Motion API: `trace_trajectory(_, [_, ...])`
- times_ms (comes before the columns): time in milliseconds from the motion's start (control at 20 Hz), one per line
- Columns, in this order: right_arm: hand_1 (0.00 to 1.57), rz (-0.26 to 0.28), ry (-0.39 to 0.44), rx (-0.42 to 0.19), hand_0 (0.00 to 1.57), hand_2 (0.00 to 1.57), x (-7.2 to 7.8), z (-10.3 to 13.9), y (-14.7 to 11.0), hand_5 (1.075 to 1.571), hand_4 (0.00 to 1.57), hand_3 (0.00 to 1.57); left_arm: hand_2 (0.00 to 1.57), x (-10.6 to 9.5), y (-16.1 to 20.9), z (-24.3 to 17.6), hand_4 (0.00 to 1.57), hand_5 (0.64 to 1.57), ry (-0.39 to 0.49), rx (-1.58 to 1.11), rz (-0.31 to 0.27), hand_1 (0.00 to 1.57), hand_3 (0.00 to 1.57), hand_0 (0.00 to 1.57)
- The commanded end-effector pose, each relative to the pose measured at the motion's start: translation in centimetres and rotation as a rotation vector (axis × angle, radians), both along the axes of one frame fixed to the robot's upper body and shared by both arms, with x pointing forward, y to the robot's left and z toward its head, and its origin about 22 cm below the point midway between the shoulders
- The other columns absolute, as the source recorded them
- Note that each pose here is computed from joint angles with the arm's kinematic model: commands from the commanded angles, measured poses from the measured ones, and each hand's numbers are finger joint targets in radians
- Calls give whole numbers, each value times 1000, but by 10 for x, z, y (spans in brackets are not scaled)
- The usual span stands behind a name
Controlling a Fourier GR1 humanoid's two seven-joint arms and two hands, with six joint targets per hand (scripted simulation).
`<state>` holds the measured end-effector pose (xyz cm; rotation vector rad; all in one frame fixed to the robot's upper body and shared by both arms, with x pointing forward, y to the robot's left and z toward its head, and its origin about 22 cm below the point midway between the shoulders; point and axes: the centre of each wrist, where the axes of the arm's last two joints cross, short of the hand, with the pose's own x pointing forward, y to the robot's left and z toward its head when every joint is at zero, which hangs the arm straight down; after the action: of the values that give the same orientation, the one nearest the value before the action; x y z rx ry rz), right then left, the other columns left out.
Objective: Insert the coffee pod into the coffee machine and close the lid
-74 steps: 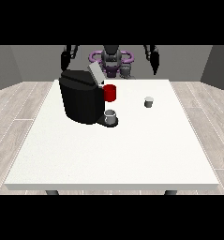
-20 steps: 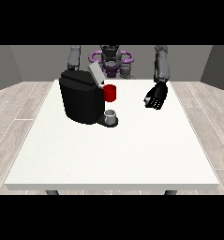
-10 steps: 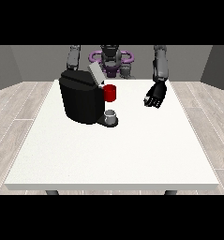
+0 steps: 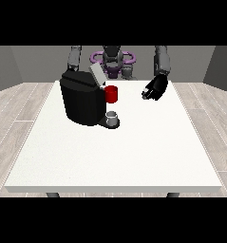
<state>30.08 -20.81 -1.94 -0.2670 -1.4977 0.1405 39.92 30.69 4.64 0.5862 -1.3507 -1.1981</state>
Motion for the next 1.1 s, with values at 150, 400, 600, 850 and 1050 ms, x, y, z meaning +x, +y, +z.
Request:
trace_trajectory(150, [0, 19, 71, -24, 0, 0, -8, -12, 1, 1571, 0, 0, 1390, 10, -2, 24, 542, 1571, 76, -31, -71, 1402, 1329, 1402])
trace_trajectory(400, [0, -9, 60, 3, 0, 0, 1, -18, 0, 1571, 0, 0, 1404, 28, -57, 59, 557, 1571, 74, -9, -135, 1424, 1341, 1424])
trace_trajectory(600, [0, 12, 88, 15, 0, 0, -8, -24, -13, 1571, 0, 0, 1396, 29, -88, 58, 598, 1571, 104, -14, -112, 1403, 1341, 1403])
trace_trajectory(850, [0, 36, 7, 28, 0, 0, 10, 2, -3, 1571, 0, 0, 1204, 46, -77, 114, 511, 1571, 10, -110, -80, 985, 1371, 985])
trace_trajectory(1050, [0, 27, -86, 41, 0, 0, 7, 5, 25, 1571, 0, 0, 1240, 54, -73, 155, 491, 1571, -68, -146, -36, 1202, 1256, 1202])
